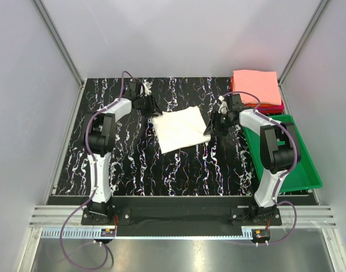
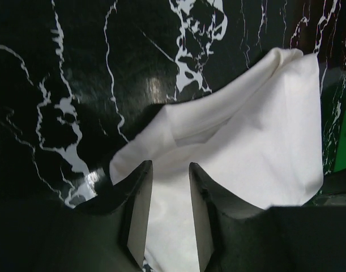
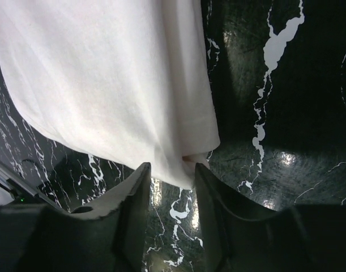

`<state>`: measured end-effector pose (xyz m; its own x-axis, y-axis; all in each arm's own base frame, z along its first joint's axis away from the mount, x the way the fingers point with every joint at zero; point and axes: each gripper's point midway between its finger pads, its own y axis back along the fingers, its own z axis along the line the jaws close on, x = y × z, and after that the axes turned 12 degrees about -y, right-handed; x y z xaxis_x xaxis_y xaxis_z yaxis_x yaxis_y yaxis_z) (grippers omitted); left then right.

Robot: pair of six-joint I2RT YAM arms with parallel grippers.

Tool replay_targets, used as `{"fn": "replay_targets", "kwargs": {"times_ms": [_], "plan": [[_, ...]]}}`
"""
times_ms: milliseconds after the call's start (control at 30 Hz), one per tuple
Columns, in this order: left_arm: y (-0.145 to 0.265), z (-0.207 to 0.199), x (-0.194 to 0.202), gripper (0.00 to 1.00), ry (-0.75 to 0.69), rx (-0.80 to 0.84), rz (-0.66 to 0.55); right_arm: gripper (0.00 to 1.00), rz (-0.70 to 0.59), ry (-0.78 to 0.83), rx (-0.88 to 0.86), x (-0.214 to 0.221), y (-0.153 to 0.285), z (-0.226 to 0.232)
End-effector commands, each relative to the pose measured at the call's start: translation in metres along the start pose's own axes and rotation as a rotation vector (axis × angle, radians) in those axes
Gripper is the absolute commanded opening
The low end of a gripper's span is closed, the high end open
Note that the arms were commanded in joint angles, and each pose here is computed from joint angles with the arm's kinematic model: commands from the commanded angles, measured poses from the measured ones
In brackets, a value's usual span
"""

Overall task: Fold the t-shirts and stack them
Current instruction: Fold the tshirt

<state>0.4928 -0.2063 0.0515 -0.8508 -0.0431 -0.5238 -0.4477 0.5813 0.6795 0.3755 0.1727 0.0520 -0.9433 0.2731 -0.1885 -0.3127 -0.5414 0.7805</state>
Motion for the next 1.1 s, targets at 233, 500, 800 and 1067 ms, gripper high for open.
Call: {"fn": "replay_targets", "kwargs": {"times_ms": [233, 500, 800, 1067], "plan": [[-0.013, 0.005, -0.045, 0.37, -0.050, 0.065, -0.086, 0.11, -0.024, 0.003, 0.045, -0.008, -0.014, -0.012], [0.067, -0.017, -0.091, 0.41, -0.171, -0.012, -0.198, 0.52, -0.148, 0.020, 0.039, -0.045, 0.030, 0.024], [0.078, -0.020, -0.022, 0.52, -0.182, 0.042, -0.082, 0.59, -0.090, 0.248, -0.087, -0.092, 0.009, 0.053], [0.047, 0.014, 0.014, 0.54, -0.149, -0.004, 0.034, 0.59, -0.071, 0.310, -0.131, -0.124, -0.011, 0.056]]}}
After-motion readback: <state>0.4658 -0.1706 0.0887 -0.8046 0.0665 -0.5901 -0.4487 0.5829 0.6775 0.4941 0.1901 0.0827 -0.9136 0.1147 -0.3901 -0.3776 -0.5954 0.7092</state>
